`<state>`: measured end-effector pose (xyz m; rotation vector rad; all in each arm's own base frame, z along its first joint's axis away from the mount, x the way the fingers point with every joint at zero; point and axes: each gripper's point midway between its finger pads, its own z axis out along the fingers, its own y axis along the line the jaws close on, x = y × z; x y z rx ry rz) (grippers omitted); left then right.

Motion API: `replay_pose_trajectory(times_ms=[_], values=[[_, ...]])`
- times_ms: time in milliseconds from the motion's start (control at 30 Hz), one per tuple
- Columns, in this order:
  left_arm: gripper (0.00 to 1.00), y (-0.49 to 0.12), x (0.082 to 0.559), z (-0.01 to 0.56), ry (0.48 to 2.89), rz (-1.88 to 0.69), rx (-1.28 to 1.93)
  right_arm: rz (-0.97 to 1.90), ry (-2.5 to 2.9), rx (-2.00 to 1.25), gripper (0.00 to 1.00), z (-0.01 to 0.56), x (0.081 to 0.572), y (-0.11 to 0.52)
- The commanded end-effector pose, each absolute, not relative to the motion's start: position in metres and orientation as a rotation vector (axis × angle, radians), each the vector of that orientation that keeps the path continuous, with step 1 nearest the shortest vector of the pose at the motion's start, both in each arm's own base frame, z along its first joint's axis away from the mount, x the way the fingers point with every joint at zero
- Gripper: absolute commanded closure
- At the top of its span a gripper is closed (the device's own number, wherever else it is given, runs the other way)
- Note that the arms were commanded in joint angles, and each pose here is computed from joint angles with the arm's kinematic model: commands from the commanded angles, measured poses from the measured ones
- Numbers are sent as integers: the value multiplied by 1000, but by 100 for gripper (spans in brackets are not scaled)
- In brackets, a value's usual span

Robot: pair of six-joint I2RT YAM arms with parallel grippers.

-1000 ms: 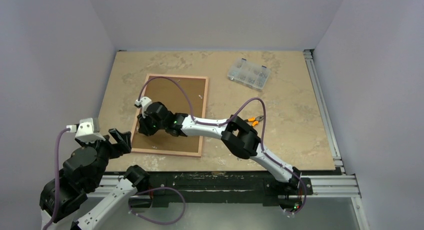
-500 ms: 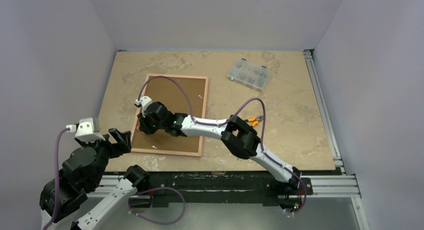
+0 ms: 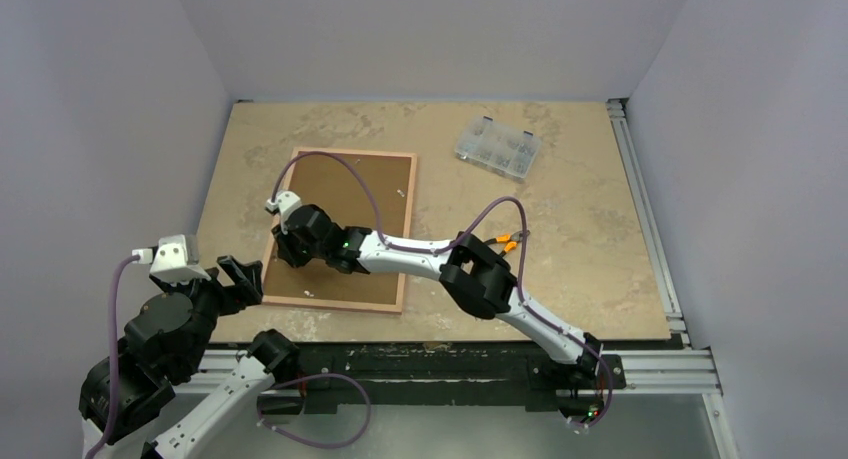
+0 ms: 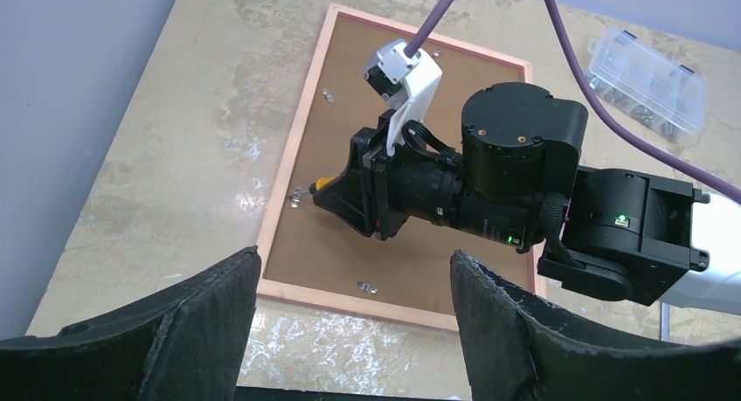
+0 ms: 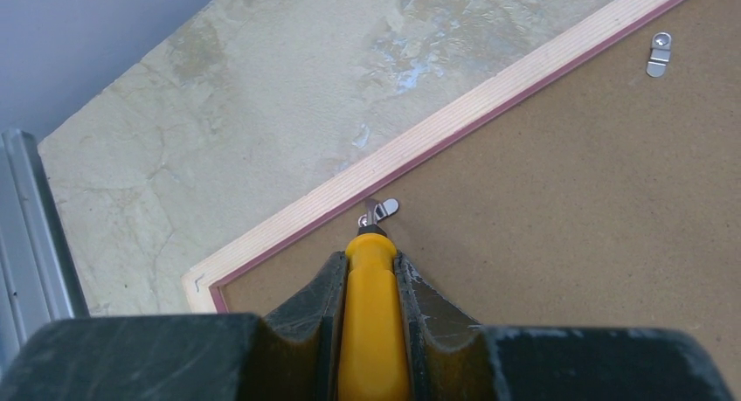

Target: Take the photo out of the frame

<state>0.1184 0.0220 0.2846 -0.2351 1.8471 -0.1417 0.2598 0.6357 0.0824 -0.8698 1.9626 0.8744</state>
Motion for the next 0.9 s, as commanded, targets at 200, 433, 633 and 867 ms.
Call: replay_pose_trajectory(times_ms=[200, 433, 633, 867], values=[[23, 13, 123, 289, 1851, -171, -215, 824, 1918, -837, 100, 123, 266, 624], [22, 8, 126, 286, 1872, -179, -217, 856, 1878, -810, 100, 183, 261, 611], [21, 3, 130, 287, 1872, -200, -221, 674, 1874, -672, 100, 232, 279, 530], [21, -25, 138, 279, 1927, -312, -218, 428, 2021, -337, 100, 202, 329, 334]])
